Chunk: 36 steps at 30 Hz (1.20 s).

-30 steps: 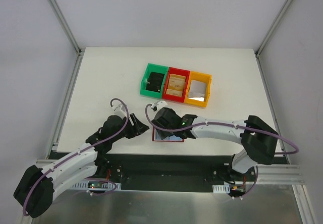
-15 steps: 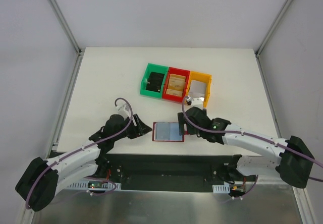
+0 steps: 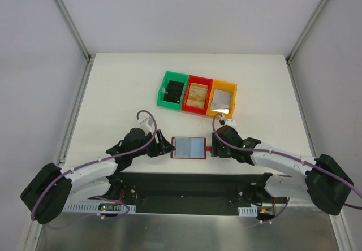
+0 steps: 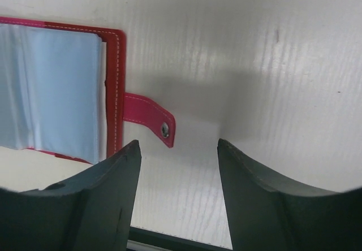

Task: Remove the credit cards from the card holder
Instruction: Remove the credit card from the card holder.

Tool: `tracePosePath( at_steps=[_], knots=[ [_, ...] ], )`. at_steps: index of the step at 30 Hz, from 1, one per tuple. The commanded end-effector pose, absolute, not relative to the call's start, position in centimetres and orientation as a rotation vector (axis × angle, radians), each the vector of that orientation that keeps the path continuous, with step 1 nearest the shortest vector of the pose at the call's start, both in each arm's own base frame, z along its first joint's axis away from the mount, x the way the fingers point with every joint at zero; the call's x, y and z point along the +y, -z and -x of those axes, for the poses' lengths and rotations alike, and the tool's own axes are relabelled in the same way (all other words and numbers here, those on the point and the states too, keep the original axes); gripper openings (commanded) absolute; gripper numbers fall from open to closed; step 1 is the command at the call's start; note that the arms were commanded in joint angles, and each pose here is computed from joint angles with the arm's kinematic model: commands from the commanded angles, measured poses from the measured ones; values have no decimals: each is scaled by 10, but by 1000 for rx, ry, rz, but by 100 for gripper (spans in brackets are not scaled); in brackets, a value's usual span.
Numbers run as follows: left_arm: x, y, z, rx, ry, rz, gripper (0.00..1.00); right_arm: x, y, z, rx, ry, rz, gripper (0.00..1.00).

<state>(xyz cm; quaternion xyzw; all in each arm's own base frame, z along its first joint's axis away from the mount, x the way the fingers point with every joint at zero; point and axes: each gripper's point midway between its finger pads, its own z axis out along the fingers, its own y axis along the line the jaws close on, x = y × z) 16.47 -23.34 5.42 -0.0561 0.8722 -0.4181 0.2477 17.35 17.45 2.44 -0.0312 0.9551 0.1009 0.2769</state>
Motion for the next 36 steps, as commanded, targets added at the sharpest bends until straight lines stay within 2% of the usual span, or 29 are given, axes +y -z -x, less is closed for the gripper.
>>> tracePosePath(
  at_steps=[1, 13, 24, 29, 36],
  knots=[
    [-244, -74, -172, 2313, 1198, 140, 60, 201, -32, -183, 2526, -429, 80, 57],
    [-242, -69, -173, 2321, 1176, 151, 61, 208, -24, -194, 2540, -466, 85, 44],
    [-239, -60, -174, 2343, 1138, 167, 61, 213, -24, -188, 2557, -530, 101, 17],
    [-235, -53, -175, 2375, 1088, 187, 59, 210, -32, -182, 2543, -558, 106, 1],
    [-230, -46, -177, 2411, 1026, 222, 56, 215, -53, -179, 2491, -608, 139, 0]
  ],
)
